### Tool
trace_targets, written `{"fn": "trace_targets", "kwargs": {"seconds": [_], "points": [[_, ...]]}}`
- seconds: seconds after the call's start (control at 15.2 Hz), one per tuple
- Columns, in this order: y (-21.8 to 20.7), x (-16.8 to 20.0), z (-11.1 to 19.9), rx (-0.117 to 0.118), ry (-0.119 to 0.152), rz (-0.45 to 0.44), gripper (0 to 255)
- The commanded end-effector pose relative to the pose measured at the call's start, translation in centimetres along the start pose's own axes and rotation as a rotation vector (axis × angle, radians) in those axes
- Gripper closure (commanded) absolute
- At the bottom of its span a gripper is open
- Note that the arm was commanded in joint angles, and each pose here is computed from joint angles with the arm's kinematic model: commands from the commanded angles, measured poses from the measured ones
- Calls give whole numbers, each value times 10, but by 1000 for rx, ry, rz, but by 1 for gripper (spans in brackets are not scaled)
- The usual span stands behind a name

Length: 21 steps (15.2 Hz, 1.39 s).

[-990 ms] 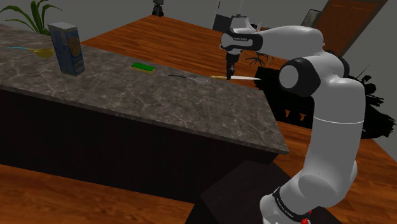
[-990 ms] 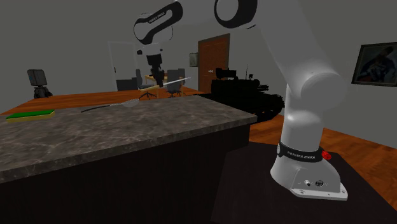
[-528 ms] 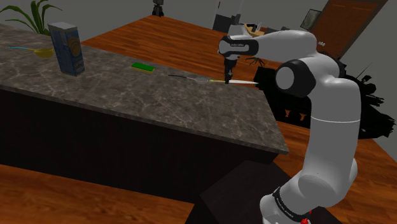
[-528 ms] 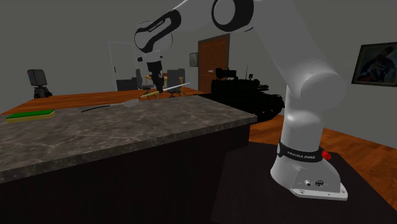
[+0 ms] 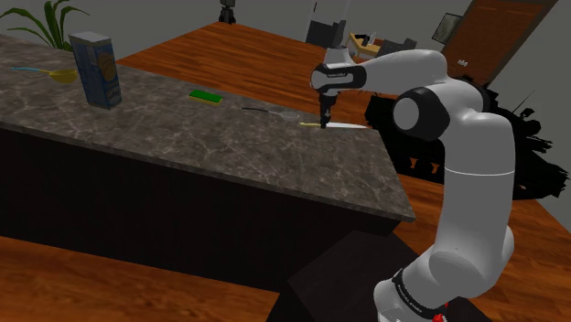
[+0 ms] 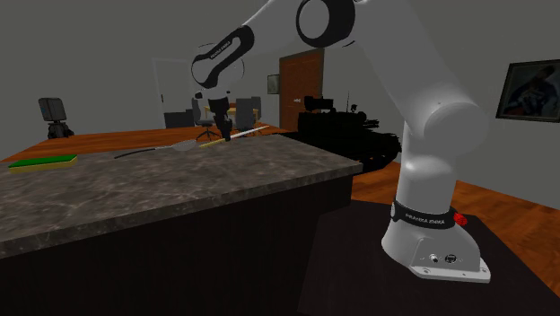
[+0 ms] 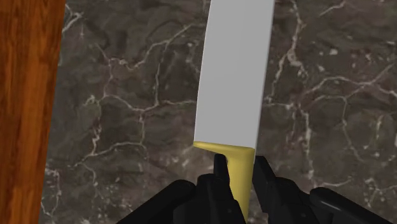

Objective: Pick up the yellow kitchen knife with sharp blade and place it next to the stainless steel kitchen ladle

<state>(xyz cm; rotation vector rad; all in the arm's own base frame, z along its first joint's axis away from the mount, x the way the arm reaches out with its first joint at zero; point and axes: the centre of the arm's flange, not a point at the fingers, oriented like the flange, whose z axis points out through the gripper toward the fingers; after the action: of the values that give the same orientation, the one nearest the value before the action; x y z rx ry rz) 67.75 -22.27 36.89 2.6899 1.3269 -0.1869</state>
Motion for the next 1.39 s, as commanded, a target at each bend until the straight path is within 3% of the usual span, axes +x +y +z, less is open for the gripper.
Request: {"fn": "trace_targets", "kwargs": {"seconds": [0.0, 0.59, 0.66, 0.99, 1.25, 1.32], "points": [[-1, 2, 11, 0, 0, 0, 255], [-2, 3, 19, 0, 0, 0, 255], [-2, 3, 19, 0, 0, 0, 0], [-2, 3, 19, 0, 0, 0, 0], [-2, 3, -31, 0, 0, 0, 0], [-2, 3, -31, 0, 0, 0, 0]]}}
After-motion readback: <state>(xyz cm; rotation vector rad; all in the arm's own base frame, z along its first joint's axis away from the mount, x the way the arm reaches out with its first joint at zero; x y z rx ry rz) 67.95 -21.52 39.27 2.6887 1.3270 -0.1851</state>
